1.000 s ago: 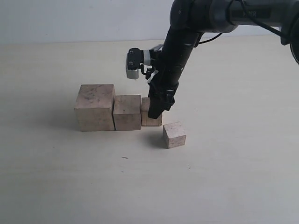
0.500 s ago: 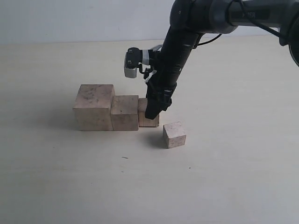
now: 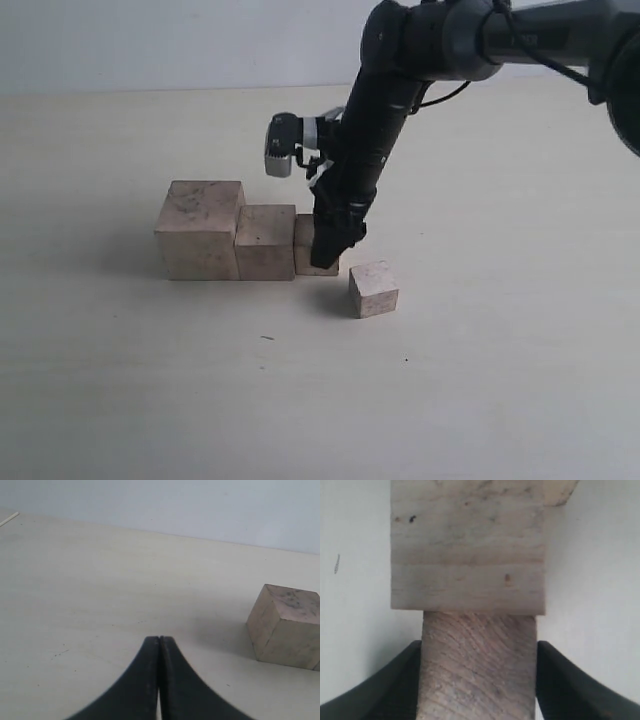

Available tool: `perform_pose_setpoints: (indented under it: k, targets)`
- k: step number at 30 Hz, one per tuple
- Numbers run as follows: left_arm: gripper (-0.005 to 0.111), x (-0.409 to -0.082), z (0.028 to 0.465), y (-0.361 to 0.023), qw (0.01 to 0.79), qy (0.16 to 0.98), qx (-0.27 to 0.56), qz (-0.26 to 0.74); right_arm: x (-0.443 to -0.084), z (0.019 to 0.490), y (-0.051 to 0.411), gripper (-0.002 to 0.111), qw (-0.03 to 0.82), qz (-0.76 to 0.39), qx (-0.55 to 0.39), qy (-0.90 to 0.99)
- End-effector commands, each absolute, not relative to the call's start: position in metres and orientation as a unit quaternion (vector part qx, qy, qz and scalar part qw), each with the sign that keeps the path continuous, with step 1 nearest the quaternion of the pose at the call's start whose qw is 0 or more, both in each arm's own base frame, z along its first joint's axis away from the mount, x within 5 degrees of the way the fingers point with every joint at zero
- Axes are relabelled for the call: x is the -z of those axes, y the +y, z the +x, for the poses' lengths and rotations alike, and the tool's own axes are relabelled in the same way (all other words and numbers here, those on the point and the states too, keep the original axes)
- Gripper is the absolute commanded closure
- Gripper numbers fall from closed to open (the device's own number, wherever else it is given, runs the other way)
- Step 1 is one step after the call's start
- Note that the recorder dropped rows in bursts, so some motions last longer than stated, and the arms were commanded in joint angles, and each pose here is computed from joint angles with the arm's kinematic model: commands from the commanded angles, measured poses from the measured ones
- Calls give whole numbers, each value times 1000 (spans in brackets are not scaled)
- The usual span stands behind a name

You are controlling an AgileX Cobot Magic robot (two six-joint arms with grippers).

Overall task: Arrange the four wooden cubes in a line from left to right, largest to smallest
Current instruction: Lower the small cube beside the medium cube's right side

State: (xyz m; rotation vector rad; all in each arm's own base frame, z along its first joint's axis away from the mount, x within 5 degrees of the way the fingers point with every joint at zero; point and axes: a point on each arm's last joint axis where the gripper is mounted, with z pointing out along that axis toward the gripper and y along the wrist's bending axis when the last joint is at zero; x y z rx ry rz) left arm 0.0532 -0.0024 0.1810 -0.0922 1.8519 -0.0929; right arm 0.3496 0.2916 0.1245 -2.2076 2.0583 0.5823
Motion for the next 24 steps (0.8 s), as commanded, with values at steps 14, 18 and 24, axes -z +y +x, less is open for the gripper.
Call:
perform_pose_setpoints:
  k: [14, 18, 24]
  targets:
    - [107, -181, 53, -3, 604, 795, 41, -37, -144, 355, 290, 34, 77, -685, -168, 704]
    - [107, -181, 53, -3, 604, 795, 41, -37, -148, 354, 289, 34, 75, -685, -171, 704]
    - [107, -181, 53, -3, 604, 795, 41, -37, -150, 354, 289, 34, 75, -679, -171, 710]
